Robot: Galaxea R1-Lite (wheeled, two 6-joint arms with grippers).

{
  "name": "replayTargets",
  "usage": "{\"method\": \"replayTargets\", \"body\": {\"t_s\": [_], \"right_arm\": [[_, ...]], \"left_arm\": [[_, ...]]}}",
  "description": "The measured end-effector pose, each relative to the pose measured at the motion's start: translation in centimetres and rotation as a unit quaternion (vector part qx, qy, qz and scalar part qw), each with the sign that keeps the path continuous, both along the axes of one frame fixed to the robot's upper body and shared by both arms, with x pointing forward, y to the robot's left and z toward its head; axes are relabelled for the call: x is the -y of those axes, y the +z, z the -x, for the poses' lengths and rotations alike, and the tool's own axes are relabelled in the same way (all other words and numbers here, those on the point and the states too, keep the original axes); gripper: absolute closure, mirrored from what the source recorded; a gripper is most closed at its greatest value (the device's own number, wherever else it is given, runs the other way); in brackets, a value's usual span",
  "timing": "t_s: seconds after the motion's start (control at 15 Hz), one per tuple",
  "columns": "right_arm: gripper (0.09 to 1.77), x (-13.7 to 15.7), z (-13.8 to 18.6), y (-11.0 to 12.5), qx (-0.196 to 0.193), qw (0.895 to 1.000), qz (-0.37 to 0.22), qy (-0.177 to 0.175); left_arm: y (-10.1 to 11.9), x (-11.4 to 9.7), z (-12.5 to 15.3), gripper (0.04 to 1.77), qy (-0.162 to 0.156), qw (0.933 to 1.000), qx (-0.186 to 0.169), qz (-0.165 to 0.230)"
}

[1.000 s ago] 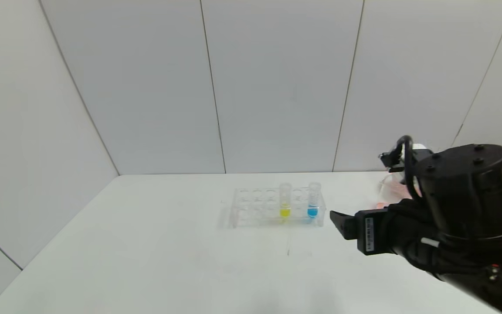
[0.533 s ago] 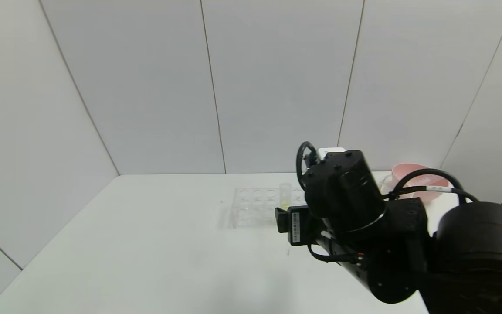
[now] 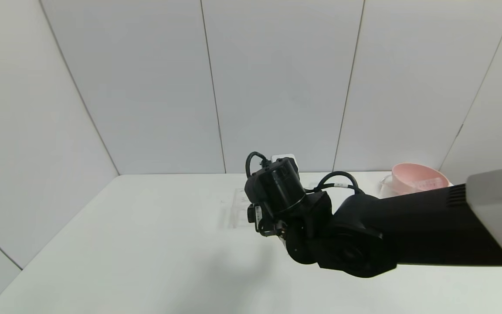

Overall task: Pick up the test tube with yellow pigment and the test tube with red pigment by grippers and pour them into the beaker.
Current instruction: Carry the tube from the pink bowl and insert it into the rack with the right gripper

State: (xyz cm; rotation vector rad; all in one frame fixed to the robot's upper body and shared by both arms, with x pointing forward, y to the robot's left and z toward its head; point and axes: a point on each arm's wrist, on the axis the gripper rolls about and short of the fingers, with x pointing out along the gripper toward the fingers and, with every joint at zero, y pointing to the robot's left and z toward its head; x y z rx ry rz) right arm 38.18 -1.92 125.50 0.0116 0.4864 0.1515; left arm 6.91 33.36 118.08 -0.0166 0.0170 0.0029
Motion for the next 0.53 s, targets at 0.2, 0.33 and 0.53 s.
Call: {"method": "replayTargets", "body": {"t_s": [0.2, 0.33, 0.53], "right_arm": [[0.16, 0.0, -2.9, -1.5, 0.000, 1.000, 0.003, -0.025], [0.16, 0.0, -4.6, -2.1, 0.004, 0.999, 0.000, -0.039], [0.15, -0.3, -6.5, -3.0, 0.010, 0.999, -0.002, -0.050]], "left_arm": [[0.0, 0.0, 0.0, 0.09, 0.000, 1.0000, 0.000, 0.000], [0.0, 0.0, 0.0, 0.09, 0.000, 1.0000, 0.000, 0.000], [0.0, 0.0, 0.0, 0.09, 0.000, 1.0000, 0.000, 0.000]]}}
